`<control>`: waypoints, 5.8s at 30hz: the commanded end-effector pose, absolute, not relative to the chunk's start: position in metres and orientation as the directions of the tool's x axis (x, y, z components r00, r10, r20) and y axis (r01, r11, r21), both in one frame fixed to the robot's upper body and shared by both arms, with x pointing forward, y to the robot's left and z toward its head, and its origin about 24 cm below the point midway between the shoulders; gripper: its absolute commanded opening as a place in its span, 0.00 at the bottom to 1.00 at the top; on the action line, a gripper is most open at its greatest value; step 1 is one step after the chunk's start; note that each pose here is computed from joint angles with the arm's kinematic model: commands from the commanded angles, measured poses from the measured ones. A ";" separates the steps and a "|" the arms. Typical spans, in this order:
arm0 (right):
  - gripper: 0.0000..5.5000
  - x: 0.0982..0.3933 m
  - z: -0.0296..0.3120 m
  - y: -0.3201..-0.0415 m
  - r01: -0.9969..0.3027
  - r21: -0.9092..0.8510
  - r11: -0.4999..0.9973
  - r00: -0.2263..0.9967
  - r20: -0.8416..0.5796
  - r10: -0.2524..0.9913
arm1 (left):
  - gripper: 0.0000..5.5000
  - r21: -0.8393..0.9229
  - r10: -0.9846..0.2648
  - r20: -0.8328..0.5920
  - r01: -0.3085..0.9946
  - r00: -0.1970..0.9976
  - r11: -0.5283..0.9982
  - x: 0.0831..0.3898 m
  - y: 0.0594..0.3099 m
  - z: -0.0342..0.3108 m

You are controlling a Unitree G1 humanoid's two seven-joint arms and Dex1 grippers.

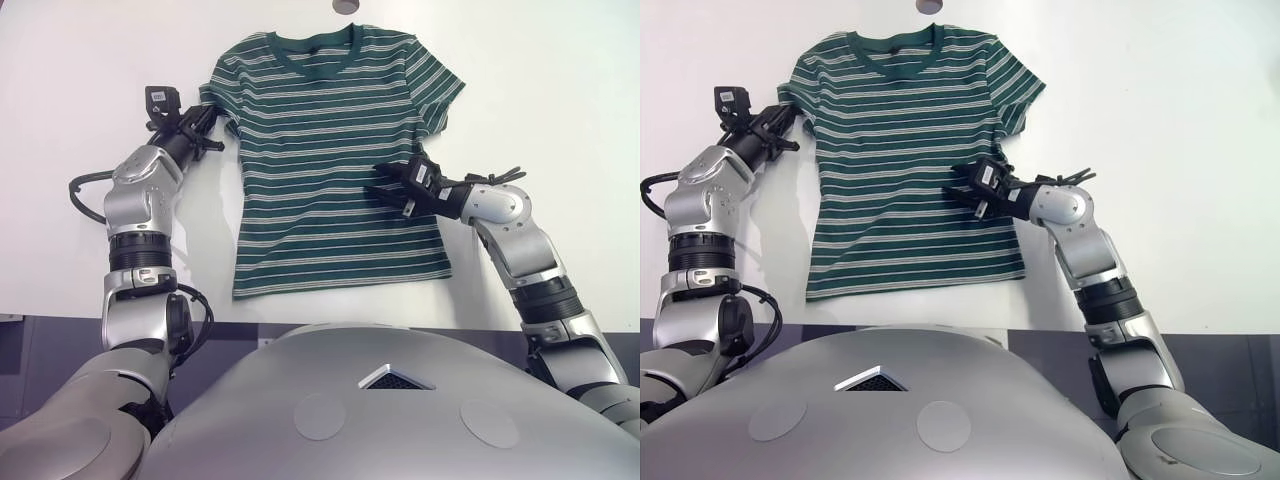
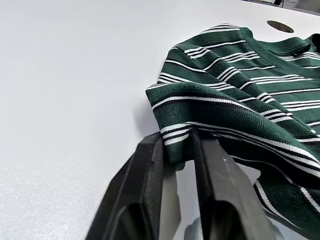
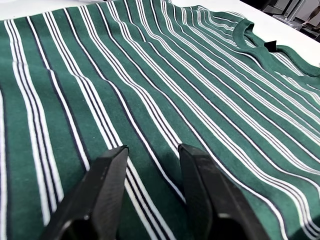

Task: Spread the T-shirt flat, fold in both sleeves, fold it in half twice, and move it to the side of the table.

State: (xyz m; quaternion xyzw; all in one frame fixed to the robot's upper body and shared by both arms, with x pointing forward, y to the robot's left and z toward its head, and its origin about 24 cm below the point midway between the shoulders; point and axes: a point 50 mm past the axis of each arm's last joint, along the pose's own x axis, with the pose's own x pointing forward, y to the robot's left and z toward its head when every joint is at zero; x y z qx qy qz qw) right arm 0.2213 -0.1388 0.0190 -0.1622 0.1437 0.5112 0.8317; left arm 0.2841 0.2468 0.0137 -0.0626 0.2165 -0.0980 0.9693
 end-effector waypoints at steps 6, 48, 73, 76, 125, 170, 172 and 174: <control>0.34 0.197 -0.008 -0.136 -0.962 -0.135 0.237 0.271 -0.569 0.776 | 0.01 -0.362 -0.364 -0.413 0.216 0.835 0.907 0.276 0.280 0.026; 0.34 0.268 0.064 -0.191 -0.485 0.223 0.845 0.838 -0.157 0.522 | 0.30 -0.553 -0.565 -0.382 0.309 0.731 0.774 0.322 0.182 0.070; 0.24 0.303 0.016 -0.214 -0.155 0.372 0.915 0.850 -0.421 0.316 | 0.54 -0.291 -0.335 -0.413 0.226 0.847 0.930 0.217 0.229 0.042; 0.14 0.305 0.014 -0.210 -0.151 0.380 0.913 0.850 -0.421 0.316 | 0.54 -0.293 -0.331 -0.420 0.219 0.845 0.931 0.217 0.228 0.038; 0.43 0.317 0.079 -0.096 -0.697 -0.001 0.717 0.696 -0.241 0.677 | 0.66 -0.405 -0.310 -0.397 0.138 0.864 0.904 0.228 0.212 0.024; 0.48 0.131 0.041 -0.224 -0.869 -0.311 -0.385 -0.065 -0.699 0.712 | 0.79 0.351 -0.641 -0.762 0.774 -0.091 -0.527 0.099 0.288 0.075; 0.48 0.131 0.041 -0.222 -0.867 -0.316 -0.384 -0.065 -0.694 0.717 | 0.79 0.404 -0.673 -0.738 0.774 -0.039 -0.488 0.103 0.281 0.070; 0.48 0.131 0.044 -0.230 -0.871 -0.290 -0.398 -0.081 -0.712 0.697 | 0.79 0.430 -0.708 -0.706 0.792 -0.005 -0.434 0.105 0.275 0.072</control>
